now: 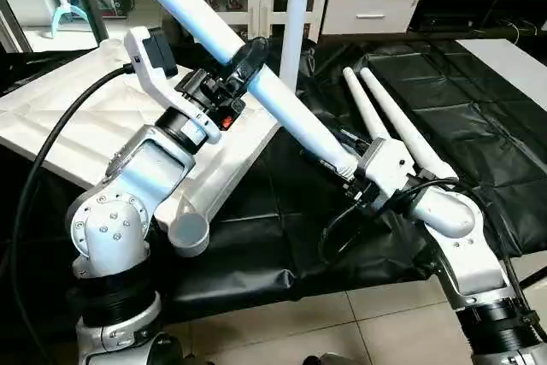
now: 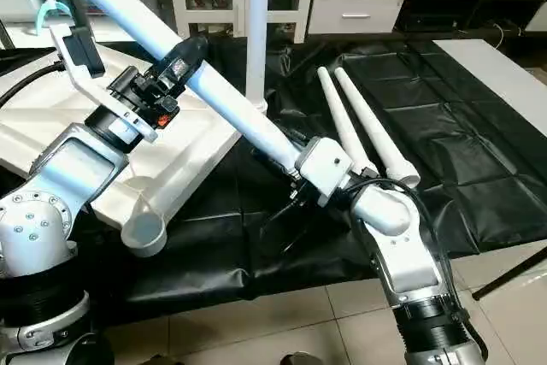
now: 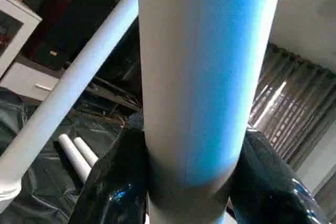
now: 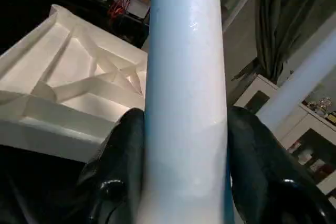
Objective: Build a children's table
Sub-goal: Pick table leg
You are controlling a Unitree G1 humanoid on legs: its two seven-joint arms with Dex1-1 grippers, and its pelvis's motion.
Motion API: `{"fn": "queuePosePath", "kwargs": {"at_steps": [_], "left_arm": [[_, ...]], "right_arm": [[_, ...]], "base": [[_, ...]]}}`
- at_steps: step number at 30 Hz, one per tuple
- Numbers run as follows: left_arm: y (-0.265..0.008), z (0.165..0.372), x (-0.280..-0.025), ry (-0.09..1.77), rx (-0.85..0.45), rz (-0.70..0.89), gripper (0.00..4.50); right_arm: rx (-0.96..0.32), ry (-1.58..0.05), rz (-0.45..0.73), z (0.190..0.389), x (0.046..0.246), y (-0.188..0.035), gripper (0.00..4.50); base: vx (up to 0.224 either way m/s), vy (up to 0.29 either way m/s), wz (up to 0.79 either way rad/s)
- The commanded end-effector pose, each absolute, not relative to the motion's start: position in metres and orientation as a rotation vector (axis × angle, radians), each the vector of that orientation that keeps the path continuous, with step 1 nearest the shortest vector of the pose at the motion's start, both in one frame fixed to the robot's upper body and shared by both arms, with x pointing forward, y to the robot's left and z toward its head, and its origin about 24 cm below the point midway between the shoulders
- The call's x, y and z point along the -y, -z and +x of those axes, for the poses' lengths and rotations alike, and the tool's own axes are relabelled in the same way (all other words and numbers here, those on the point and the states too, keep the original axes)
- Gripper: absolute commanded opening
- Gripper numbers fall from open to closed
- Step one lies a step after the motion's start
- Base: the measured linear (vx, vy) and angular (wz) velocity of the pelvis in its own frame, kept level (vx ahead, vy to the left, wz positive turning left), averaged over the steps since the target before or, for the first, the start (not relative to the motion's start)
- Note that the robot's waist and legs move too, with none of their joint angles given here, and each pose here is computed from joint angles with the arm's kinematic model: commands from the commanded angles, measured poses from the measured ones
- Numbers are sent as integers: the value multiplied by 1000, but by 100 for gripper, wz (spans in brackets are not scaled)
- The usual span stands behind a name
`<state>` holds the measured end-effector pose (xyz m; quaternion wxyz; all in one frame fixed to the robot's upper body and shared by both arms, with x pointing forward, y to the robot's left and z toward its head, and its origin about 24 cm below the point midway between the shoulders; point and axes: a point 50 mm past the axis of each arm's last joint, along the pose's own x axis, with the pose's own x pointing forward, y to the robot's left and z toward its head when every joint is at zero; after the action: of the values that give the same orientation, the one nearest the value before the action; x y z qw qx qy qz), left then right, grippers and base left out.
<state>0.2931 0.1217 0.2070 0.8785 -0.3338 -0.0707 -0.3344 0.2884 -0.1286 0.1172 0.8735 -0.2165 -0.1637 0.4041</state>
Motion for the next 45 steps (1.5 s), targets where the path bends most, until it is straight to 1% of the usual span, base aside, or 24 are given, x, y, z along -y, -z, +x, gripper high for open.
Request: {"fn": "queuePosePath", "kwargs": {"at_steps": [1, 2, 3, 6, 8, 9, 10, 11, 12, 13, 14, 16, 17, 19, 21, 22, 25, 26, 28, 30, 32, 37, 39, 45], "left_arm": [[-215, 294, -123, 689, 186, -695, 173], [-215, 294, -123, 687, 188, -694, 173], [-216, 294, -123, 683, 193, -697, 172], [-217, 294, -123, 682, 200, -695, 172], [-218, 294, -123, 666, 215, -644, 172], [-218, 294, -122, 661, 217, -626, 172], [-220, 294, -122, 653, 237, -584, 172], [-222, 294, -120, 645, 264, -529, 172], [-223, 293, -119, 642, 274, -507, 172], [-225, 294, -117, 619, 307, -427, 172], [-226, 294, -116, 583, 342, -338, 172], [-227, 295, -113, 520, 411, -182, 172], [-226, 295, -111, 505, 429, -147, 172], [-225, 294, -106, 495, 457, -90, 172], [-226, 293, -103, 496, 475, -73, 172], [-227, 293, -100, 490, 491, -80, 172], [-230, 293, -97, 476, 517, -94, 172], [-230, 293, -97, 476, 521, -97, 172], [-230, 292, -97, 469, 535, -92, 172], [-231, 291, -98, 454, 559, -101, 172], [-231, 290, -98, 451, 563, -108, 172], [-232, 291, -97, 442, 579, -117, 172], [-231, 291, -94, 455, 576, -133, 172], [-230, 290, -91, 472, 577, -144, 172]], "right_arm": [[323, -853, -516, 292, 129, -116, 189], [322, -855, -516, 292, 129, -115, 245], [324, -856, -509, 292, 129, -115, 259], [326, -861, -491, 293, 129, -116, 280], [329, -853, -487, 294, 130, -117, 300], [330, -849, -493, 294, 130, -117, 300], [326, -835, -505, 296, 131, -117, 313], [317, -818, -517, 299, 131, -117, 313], [313, -813, -520, 300, 131, -117, 324], [297, -797, -538, 303, 129, -115, 341], [282, -784, -566, 306, 126, -114, 341], [270, -769, -619, 311, 117, -112, 367], [275, -761, -632, 312, 112, -111, 367], [294, -724, -655, 317, 100, -113, 388], [310, -694, -667, 320, 93, -116, 388], [329, -658, -687, 324, 83, -119, 412], [354, -611, -697, 329, 68, -122, 421], [358, -597, -692, 330, 65, -122, 425], [364, -575, -689, 332, 63, -123, 426], [395, -491, -692, 337, 62, -130, 426], [412, -461, -690, 340, 62, -133, 426], [413, -441, -696, 344, 59, -132, 426], [439, -436, -694, 345, 58, -134, 426], [464, -452, -681, 347, 55, -136, 426]], "base": [[0, 0, 0], [0, 0, 0], [0, 0, 0], [0, 0, 0], [0, 0, 0], [0, 0, 0], [0, 0, 0], [0, 0, 0], [0, 0, 0], [0, 0, 0], [0, 0, 0], [0, 0, 0], [0, 0, 0], [0, 0, 0], [0, 0, 0], [0, 0, 0], [0, 0, 0], [0, 0, 0], [0, 0, 0], [0, 0, 0], [0, 0, 0], [0, 0, 0], [0, 0, 0], [0, 0, 0]]}}
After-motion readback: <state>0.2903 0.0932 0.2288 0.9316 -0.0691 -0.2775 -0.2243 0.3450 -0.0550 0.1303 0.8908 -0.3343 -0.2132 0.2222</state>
